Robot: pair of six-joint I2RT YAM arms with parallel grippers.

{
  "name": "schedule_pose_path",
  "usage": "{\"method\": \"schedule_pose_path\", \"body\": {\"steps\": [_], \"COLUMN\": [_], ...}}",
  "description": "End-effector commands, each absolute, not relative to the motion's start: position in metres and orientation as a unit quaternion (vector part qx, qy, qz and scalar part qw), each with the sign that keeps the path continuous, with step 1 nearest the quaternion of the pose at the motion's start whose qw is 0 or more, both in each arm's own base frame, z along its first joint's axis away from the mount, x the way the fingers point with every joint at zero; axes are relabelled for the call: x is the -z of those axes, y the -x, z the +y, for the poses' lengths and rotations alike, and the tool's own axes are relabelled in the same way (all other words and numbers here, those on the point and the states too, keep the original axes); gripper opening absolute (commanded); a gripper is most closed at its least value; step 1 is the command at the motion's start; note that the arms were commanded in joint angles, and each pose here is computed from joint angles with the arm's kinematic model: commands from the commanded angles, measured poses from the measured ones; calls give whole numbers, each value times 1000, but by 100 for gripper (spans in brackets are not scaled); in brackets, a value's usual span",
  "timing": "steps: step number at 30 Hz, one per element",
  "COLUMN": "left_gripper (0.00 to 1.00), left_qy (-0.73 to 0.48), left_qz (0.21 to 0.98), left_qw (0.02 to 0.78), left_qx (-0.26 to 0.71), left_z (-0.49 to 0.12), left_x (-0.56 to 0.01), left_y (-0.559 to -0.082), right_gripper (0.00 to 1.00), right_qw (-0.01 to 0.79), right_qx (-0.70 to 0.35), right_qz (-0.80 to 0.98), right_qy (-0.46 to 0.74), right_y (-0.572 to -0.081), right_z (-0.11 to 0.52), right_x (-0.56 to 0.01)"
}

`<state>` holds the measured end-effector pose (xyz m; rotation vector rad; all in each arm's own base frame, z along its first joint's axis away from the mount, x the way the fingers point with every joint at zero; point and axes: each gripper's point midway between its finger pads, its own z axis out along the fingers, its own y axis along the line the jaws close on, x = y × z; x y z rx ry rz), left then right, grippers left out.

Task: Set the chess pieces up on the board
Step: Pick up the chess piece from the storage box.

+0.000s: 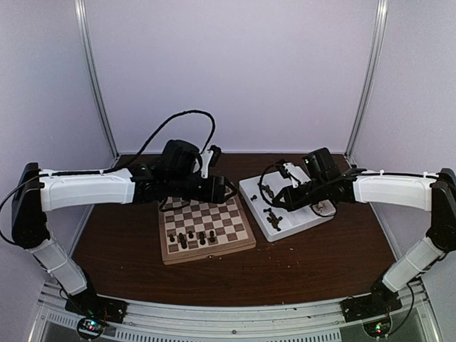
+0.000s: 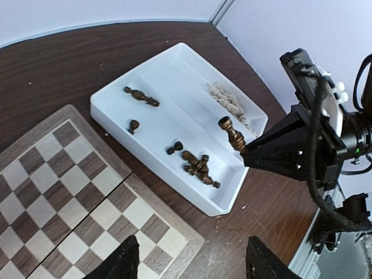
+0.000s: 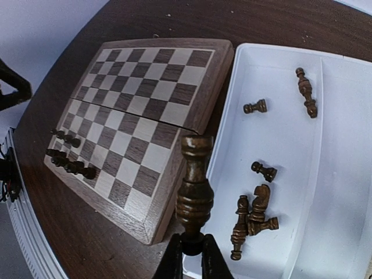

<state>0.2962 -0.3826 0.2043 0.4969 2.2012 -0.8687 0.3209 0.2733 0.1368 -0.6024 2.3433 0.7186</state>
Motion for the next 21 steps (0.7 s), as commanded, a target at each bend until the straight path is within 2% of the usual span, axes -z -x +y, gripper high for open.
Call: {"method": "schedule_pose_path", "body": {"steps": [1, 6, 12, 21], "left_gripper": [63, 60, 48, 50], "left_qy": [-183, -181, -189, -180], "left_qz": [803, 780, 764, 778], "left_qw": [354, 325, 306, 289], "left_qx": [442, 503, 535, 529], "left_z": [-419, -447, -465, -470], "left_x": [-243, -250, -254, -241], "left_y": [-304, -306, -306, -310], "right_gripper": [4, 4, 4, 3], "right_qw": [343, 351, 348, 356], "right_qx": [-345, -392, -405, -416], "right_qz": [832, 803, 794, 781], "right_qy": [266, 279, 290, 300], "right_y": [-307, -296, -290, -287], "right_z": [294, 305, 309, 315], "right_x": [-174, -190, -194, -202]}}
